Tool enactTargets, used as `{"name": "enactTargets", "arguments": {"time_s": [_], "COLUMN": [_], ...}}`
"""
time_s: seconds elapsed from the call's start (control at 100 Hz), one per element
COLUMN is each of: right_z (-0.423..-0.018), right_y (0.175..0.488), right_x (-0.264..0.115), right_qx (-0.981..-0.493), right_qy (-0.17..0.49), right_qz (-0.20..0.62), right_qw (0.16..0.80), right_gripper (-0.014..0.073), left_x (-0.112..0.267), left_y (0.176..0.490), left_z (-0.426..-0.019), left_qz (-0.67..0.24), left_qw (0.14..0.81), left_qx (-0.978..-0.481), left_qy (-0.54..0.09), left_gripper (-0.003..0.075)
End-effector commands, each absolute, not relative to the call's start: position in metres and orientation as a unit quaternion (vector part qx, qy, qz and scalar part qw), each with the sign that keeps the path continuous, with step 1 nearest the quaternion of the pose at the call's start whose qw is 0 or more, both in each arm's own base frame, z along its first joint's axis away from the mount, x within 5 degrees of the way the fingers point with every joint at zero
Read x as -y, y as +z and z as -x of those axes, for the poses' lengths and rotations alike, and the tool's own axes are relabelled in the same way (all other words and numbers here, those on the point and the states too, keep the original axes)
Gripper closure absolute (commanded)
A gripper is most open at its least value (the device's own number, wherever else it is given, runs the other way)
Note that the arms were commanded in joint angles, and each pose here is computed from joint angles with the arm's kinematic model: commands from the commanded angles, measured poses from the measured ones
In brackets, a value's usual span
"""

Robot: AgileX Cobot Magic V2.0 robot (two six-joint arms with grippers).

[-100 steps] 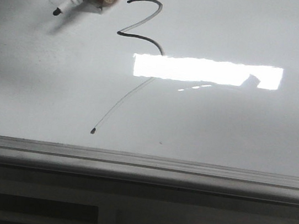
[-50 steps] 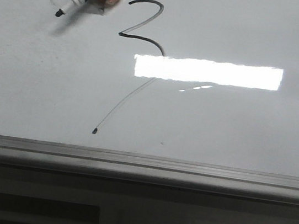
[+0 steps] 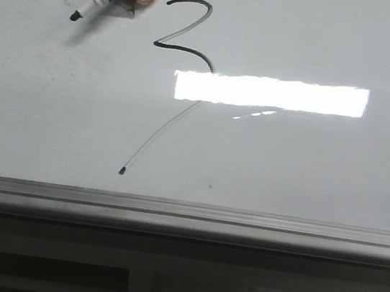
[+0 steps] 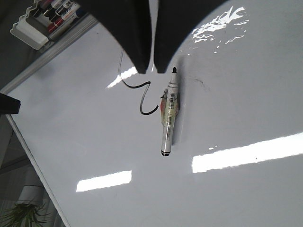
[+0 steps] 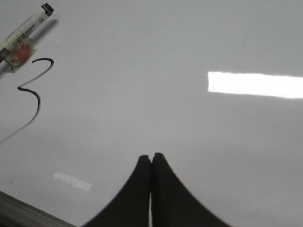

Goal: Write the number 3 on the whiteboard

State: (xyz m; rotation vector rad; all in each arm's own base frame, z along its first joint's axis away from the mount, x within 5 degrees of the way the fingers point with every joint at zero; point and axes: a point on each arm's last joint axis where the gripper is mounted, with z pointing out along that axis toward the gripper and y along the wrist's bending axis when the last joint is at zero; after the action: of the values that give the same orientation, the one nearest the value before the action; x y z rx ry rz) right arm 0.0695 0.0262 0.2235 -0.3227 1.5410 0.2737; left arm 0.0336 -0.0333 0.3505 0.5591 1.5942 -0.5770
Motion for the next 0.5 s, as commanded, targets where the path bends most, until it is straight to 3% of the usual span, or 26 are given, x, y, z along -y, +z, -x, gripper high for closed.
{"name": "enactTargets", "arguments": {"time_s": [0.0,0.38,0.49], "right_z": [-0.071,-0.072,-0.072], "right_y": [0.231,0.226,0.226], "right_x": [-0.022,-0.022,-0.022], "right_qx": [-0.679,-0.685,-0.685], "right_qy": [0.108,0.107,0.107], "right_qz": [0.123,0.125,0.125], "right_qw": [0.715,0.710,0.710], "right_gripper": [0.0656,0.0656,0.0656], "left_x": [0.033,0.034,0.032], "left_y": [0.363,0.358,0.341], "left_z": [-0.034,-0.034,-0.039], "left_qz": [-0.229,-0.229,-0.241], "left_qw": [0.653,0.650,0.659], "left_qx": [-0.671,-0.674,-0.677], "left_qy": [-0.267,-0.267,-0.222], "left_gripper": [0.0741,0.0741,0.0741]}}
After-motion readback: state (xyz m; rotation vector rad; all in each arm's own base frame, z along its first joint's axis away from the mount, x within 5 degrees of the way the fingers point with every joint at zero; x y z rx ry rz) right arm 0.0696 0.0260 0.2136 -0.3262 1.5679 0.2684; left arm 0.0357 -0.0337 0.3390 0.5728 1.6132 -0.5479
